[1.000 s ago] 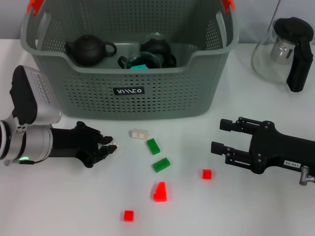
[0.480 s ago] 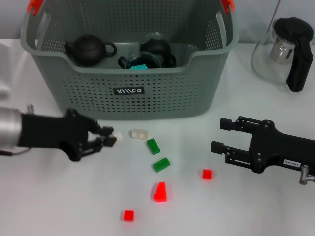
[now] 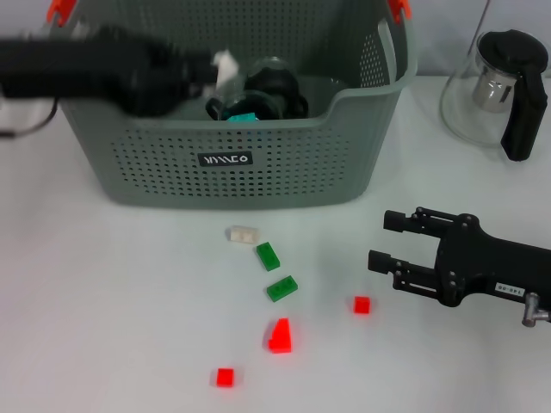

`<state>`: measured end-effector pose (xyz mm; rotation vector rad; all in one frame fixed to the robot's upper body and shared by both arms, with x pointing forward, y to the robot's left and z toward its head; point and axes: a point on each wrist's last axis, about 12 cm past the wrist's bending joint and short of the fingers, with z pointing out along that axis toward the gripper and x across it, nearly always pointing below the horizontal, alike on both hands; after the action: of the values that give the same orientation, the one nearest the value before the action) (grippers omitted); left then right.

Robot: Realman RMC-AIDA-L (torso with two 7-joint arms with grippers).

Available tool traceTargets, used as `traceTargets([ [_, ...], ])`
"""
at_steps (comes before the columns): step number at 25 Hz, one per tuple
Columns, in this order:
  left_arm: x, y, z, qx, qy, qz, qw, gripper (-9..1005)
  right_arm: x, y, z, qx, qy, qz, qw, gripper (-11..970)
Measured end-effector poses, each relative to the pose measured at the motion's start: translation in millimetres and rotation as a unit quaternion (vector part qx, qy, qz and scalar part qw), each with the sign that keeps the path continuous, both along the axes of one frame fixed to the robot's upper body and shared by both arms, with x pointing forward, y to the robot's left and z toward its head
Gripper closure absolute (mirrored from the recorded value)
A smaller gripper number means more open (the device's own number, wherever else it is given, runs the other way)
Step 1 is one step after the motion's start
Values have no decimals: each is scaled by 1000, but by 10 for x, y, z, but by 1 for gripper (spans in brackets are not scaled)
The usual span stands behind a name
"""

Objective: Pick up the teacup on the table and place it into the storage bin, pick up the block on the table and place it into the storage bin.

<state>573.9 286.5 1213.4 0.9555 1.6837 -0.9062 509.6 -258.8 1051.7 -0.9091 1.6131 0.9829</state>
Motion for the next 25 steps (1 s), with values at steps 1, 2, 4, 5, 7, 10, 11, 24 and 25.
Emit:
traceTargets([
  [1,142,-99,88,11,-3,32,999,790,-1,1,-1,0,0,0,1000,276],
  [2,206,-148,119,18,-5,43,999,789,-1,1,-1,0,0,0,1000,276],
  [4,288,-214,144,31,-8,53,998,787,-2,2,0,0,0,1,1000,276],
  [5,348,-257,162,42,-12,61,997,786,-3,2,0,1,0,1,1000,276],
  [7,463,-368,163,67,-21,73,995,784,-3,2,1,1,0,1,1000,276],
  [10,594,-525,94,112,-31,90,989,782,-3,2,1,1,0,1,1000,276],
  [11,631,-596,44,133,-34,92,986,781,-4,2,2,1,0,1,1000,276],
  [24,770,-1009,-396,268,-27,135,953,769,-7,2,2,2,0,2,1000,275],
  [25,774,-1011,-396,269,-25,139,953,768,-7,1,1,2,0,2,1000,275],
])
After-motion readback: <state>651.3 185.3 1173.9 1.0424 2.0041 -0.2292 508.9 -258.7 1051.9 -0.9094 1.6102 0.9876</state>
